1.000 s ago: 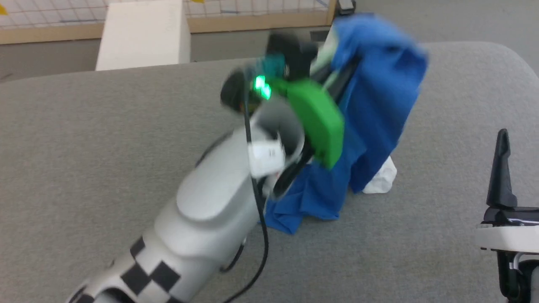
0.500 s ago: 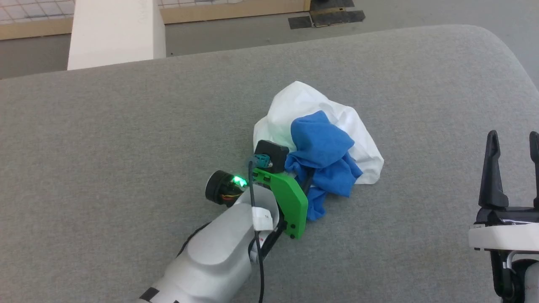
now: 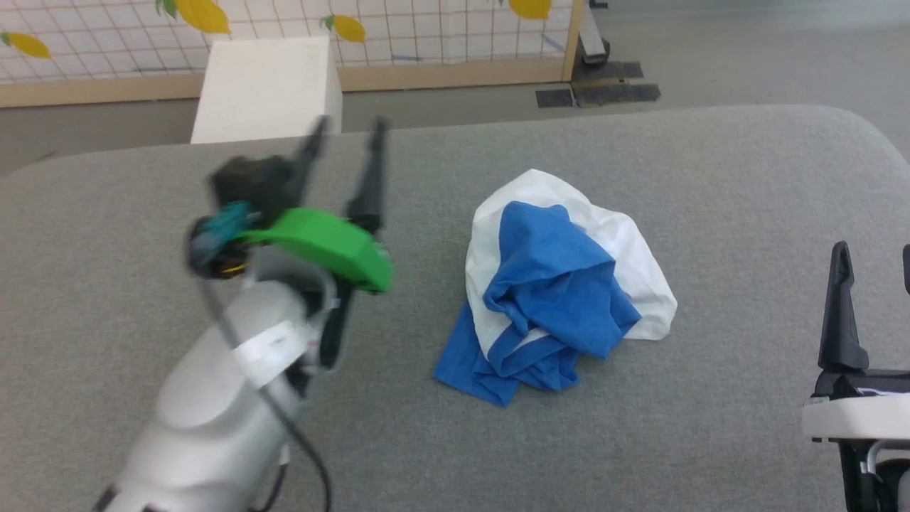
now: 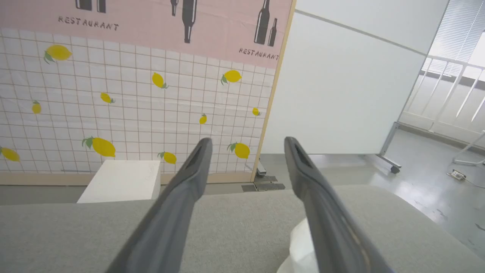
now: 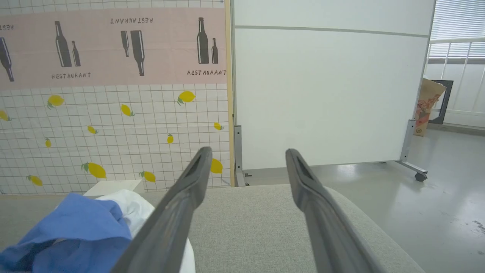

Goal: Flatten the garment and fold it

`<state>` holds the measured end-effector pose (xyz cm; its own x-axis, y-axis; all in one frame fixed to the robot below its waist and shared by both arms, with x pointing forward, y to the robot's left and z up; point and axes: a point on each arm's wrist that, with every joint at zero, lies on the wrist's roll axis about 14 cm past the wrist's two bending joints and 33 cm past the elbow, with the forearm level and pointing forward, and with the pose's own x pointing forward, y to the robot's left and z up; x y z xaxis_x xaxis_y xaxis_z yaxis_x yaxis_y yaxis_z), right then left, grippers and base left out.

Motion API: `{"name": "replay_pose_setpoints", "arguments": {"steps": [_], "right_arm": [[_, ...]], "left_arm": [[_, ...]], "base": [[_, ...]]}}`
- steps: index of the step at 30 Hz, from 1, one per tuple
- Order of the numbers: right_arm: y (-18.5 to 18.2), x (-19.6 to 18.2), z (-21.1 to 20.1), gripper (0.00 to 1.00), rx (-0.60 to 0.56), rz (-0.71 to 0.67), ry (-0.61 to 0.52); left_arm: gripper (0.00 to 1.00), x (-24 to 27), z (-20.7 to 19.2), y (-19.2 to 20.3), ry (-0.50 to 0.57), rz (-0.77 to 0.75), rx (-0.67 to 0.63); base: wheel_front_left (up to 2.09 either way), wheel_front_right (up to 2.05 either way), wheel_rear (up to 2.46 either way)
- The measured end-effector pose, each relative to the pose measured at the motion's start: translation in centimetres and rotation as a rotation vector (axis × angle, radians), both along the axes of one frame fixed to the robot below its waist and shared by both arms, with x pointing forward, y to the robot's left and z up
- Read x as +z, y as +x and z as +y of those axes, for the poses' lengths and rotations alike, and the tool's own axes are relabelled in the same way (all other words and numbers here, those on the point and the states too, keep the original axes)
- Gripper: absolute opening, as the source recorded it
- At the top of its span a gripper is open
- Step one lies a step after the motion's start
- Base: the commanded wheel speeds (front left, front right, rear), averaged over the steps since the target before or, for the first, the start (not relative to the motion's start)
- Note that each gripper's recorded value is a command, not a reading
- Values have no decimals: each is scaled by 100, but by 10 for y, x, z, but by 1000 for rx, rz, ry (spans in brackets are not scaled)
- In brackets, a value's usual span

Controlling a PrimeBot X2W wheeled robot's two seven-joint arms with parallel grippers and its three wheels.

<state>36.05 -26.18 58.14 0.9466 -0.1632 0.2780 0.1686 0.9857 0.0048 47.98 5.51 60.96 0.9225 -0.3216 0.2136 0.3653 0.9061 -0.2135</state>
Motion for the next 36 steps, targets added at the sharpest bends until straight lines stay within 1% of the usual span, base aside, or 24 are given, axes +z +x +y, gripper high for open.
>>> {"name": "replay_pose_setpoints", "arguments": {"steps": [2, 4, 9, 11, 13, 16, 19, 24, 27, 31, 34, 36], "right_arm": [[-2, 2, 3, 100, 8, -6, 0], [-4, 2, 5, 100, 15, -5, 1], [-5, -5, 8, 100, 25, 21, 3], [-4, -8, 9, 100, 28, 29, 7], [-3, -11, 10, 100, 33, 38, 12], [-2, -16, 13, 100, 40, 56, 14], [1, -21, 15, 100, 49, 71, 19], [7, -29, 24, 100, 78, 101, 42], [16, -31, 38, 100, 122, 128, 43], [35, -39, 71, 100, 239, 222, 30], [46, -57, 83, 100, 312, 346, 22], [50, -77, 87, 100, 347, 458, 11]], "left_arm": [[100, 13, 33, -9, -8, -58, 98], [100, 18, 52, -23, 10, -97, 151], [100, 21, 78, -63, 20, -166, 248], [100, 13, 83, -76, 38, -168, 277], [100, -3, 85, -90, 61, -137, 303], [100, -34, 84, -108, 124, -69, 321], [100, -56, 84, -118, 120, 1, 327], [100, -62, 84, -121, 109, 16, 326], [100, -64, 86, -121, 100, 20, 329], [100, -69, 87, -118, 98, 30, 334], [100, -76, 87, -117, 92, 54, 333], [100, -82, 88, -116, 91, 71, 340]], "base": [[0, 0, 0], [0, 0, 0], [0, 0, 0], [0, 0, 0], [0, 0, 0], [0, 0, 0], [0, 0, 0], [0, 0, 0], [0, 0, 0], [0, 0, 0], [0, 0, 0], [0, 0, 0]]}}
